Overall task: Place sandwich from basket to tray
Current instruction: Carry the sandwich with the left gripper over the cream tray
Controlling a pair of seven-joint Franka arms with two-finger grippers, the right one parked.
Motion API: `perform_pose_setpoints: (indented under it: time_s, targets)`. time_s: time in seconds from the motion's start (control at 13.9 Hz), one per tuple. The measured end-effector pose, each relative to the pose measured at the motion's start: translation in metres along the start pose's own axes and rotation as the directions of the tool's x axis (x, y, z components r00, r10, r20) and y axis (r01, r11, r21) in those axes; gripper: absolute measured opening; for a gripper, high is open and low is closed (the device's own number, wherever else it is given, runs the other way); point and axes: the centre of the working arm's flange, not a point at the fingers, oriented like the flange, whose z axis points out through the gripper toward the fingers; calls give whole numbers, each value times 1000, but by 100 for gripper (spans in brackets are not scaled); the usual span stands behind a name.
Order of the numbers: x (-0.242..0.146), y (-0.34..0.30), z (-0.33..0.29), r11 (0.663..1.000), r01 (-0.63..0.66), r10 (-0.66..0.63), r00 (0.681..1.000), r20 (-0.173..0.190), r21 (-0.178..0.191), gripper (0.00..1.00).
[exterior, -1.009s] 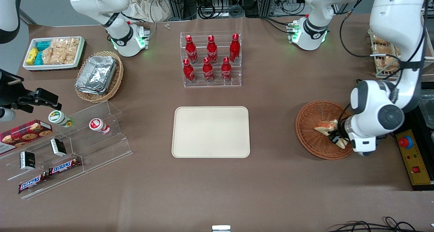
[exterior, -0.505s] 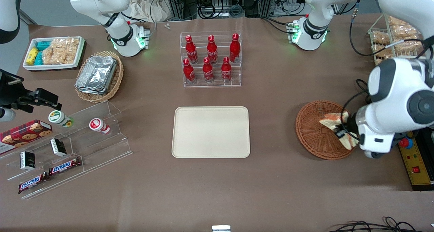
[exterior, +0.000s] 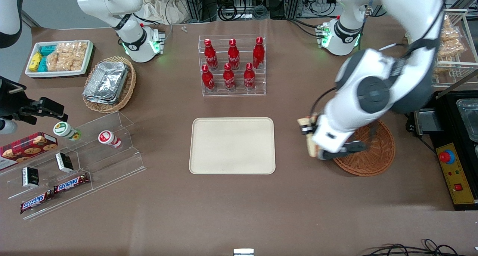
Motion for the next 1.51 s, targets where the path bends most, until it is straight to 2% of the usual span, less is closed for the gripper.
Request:
perform_pose_setpoints:
  time_s: [0.14, 0.43, 0.5, 0.72, 0.79, 0.94, 1.15, 1.23, 1.51]
  targets:
    - [-10, 38, 53, 999, -42, 42, 998, 47, 3, 20]
    - [-14, 82, 134, 997, -59, 62, 996, 57, -48, 20]
    - [-13, 86, 154, 997, -71, 73, 996, 58, -39, 20]
    - [-23, 100, 208, 990, -135, 133, 990, 48, 42, 20]
    - [-28, 105, 219, 988, -142, 140, 989, 46, 58, 20]
    - [-33, 109, 230, 985, -156, 153, 987, 49, 73, 20]
    - [-34, 109, 241, 976, -187, 184, 982, 32, 113, 18]
    - [-35, 109, 245, 974, -191, 189, 982, 32, 119, 23]
    - [-34, 111, 244, 978, -170, 168, 985, 24, 118, 62]
